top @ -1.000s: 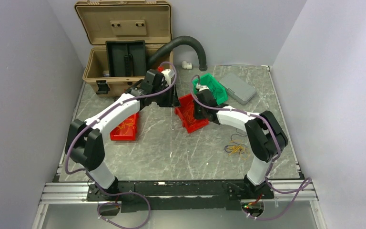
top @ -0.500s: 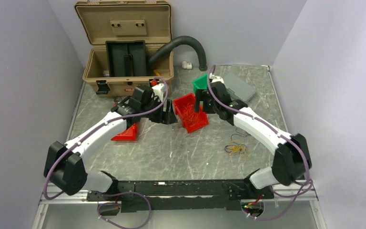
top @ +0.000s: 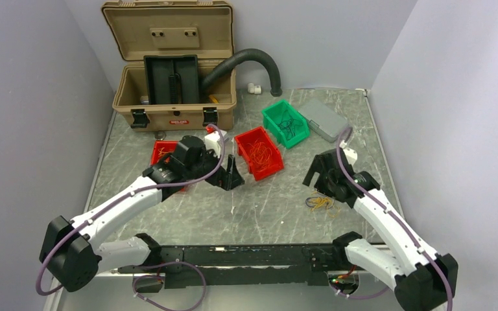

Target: Untangle the cables

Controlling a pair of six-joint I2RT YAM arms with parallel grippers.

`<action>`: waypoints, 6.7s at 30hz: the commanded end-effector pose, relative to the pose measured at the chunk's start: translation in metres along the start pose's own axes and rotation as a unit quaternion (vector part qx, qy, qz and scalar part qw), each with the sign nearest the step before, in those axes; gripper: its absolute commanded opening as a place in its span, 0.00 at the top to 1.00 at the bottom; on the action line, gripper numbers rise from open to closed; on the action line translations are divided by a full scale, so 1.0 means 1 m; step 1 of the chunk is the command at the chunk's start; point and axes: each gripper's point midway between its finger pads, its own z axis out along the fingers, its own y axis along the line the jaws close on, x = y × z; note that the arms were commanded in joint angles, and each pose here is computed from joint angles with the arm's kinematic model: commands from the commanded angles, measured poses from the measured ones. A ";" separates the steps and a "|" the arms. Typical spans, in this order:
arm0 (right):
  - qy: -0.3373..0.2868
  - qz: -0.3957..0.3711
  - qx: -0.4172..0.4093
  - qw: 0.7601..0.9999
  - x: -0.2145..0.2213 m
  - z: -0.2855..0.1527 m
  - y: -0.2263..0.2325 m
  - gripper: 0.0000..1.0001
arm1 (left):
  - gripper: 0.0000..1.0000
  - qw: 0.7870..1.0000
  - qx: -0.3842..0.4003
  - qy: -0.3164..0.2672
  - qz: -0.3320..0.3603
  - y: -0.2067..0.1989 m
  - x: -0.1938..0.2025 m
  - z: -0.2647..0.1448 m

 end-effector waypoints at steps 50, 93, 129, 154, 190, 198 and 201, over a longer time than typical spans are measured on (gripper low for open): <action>0.015 -0.064 -0.103 0.993 0.041 0.006 0.055 0.18 | 0.05 0.997 0.041 0.017 0.065 -0.041 0.024 0.049; -0.062 0.031 0.062 0.996 -0.026 0.049 -0.012 1.00 | 1.00 0.997 -0.079 0.025 0.002 0.023 0.030 0.020; -0.249 0.161 0.143 0.944 -0.120 -0.045 -0.093 1.00 | 1.00 0.860 -0.415 -0.280 -0.096 0.120 -0.023 -0.222; 0.004 -0.292 -0.345 0.892 0.039 -0.025 0.169 0.17 | 1.00 0.964 -0.158 -0.213 0.005 0.053 -0.045 -0.134; 0.065 -0.139 -0.296 0.943 0.122 0.043 0.259 1.00 | 1.00 0.945 -0.240 -0.222 0.004 0.078 -0.039 -0.154; 0.013 -0.100 -0.236 0.967 0.081 0.026 0.185 1.00 | 1.00 0.938 -0.265 -0.224 -0.004 0.086 -0.038 -0.160; -0.001 -0.076 -0.201 0.977 0.066 0.025 0.149 1.00 | 1.00 0.924 -0.310 -0.224 -0.023 0.099 -0.035 -0.170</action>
